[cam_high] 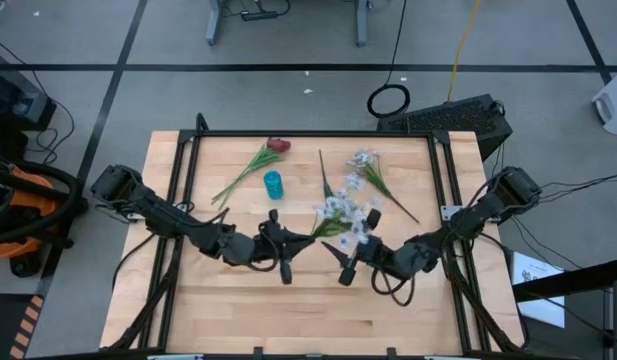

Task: Sort flowers into vase by color
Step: Move the bottom white flowers to the top right of the table

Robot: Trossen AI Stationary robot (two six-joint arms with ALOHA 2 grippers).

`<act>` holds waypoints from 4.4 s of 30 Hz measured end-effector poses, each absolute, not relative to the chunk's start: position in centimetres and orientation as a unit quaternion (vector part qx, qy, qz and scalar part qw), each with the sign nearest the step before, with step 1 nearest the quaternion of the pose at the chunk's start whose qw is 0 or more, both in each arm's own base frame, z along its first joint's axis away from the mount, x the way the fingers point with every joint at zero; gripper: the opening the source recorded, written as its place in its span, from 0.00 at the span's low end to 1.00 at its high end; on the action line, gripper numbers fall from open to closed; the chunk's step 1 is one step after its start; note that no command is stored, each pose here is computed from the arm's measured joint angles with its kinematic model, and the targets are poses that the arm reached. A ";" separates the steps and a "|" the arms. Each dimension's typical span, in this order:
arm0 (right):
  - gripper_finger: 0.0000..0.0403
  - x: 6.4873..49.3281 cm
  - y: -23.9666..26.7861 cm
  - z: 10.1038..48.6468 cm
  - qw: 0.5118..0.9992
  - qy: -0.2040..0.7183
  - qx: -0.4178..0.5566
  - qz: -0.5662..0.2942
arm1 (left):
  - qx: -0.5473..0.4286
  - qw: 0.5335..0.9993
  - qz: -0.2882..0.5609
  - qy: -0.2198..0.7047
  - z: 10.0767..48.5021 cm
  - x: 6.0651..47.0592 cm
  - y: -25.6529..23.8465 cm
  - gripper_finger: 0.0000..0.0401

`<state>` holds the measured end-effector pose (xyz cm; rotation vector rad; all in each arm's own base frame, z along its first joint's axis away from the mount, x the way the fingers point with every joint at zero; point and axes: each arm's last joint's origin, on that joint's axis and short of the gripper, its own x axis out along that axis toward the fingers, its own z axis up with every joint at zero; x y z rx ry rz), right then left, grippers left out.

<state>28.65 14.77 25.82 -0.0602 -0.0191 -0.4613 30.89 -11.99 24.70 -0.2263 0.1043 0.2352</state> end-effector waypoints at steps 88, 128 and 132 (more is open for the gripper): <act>0.62 23.6 0.5 25.2 0.955 0.187 0.186 -0.134 | -0.286 0.940 0.144 -0.119 19.2 34.5 -7.4 0.05; 0.03 25.8 0.8 28.1 0.983 -0.012 0.146 -0.108 | -0.195 0.961 0.161 -0.116 21.6 37.1 -5.3 0.17; 0.02 25.8 0.8 28.1 0.983 -0.013 0.144 -0.109 | -0.194 0.961 0.161 -0.113 21.6 37.1 -5.3 0.23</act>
